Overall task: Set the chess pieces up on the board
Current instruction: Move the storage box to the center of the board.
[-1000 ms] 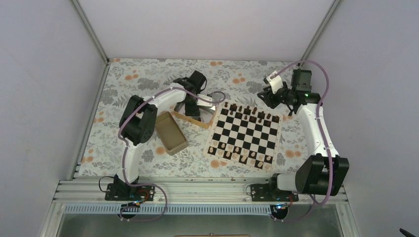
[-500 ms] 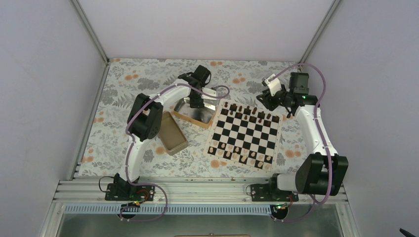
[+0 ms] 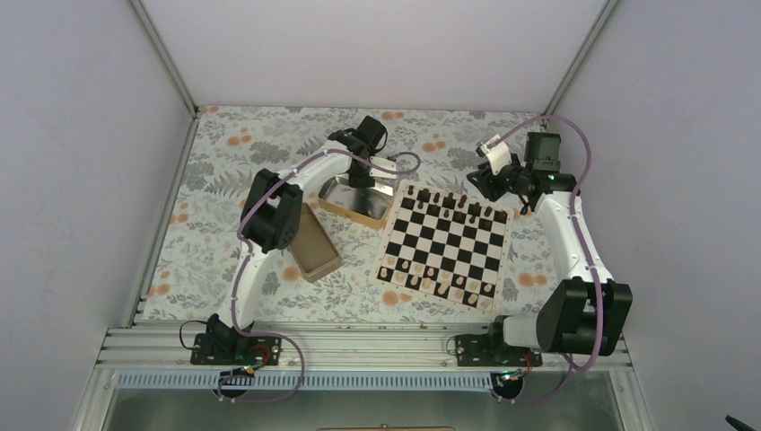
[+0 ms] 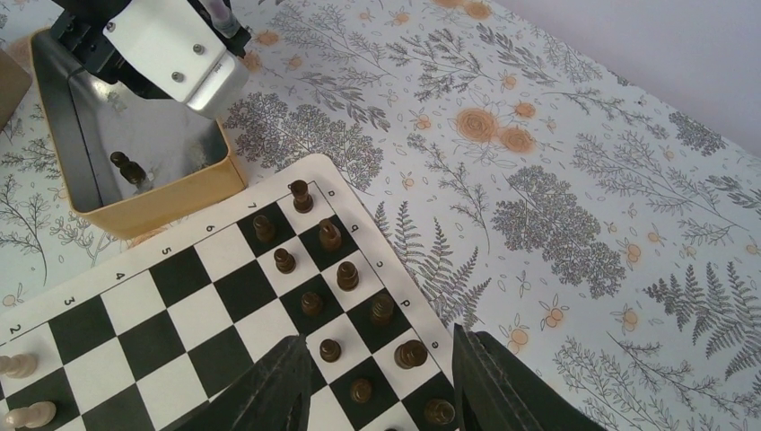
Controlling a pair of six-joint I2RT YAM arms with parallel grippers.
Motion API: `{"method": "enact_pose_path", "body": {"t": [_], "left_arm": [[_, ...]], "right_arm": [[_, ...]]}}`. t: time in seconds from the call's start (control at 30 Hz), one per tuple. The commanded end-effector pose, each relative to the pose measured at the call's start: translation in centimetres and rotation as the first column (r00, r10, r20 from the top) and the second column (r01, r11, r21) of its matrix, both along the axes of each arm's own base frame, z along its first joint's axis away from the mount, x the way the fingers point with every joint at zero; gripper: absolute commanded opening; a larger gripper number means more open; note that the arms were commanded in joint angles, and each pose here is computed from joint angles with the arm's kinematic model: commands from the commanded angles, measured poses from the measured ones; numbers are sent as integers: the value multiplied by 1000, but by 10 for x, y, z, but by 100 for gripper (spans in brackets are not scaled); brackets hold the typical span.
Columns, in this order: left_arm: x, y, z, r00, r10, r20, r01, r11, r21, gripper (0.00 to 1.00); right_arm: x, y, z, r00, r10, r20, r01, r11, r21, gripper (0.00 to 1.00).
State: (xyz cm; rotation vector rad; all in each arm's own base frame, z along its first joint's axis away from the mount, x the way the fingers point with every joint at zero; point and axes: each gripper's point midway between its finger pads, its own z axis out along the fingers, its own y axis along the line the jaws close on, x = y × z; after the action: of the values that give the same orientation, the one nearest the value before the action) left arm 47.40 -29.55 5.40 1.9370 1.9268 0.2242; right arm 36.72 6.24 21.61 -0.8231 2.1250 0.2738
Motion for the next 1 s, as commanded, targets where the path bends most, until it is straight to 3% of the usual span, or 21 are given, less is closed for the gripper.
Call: {"method": "enact_pose_path", "body": {"t": [0.0,0.53,0.97], "left_arm": [[-1,8,-4,999,23,-24,-23,1000,4,50],[25,75,-19,966,254,-47,-250,965,73,27],[25,151,-29,908,416,-54,-401,899,174,31]], "right_arm": [[1,3,0,1000,-6,6,6,1000,7,43],[1,6,-1,1000,1,-2,-1,1000,9,43],[0,10,-3,1000,10,-13,-10,1000,8,43]]}}
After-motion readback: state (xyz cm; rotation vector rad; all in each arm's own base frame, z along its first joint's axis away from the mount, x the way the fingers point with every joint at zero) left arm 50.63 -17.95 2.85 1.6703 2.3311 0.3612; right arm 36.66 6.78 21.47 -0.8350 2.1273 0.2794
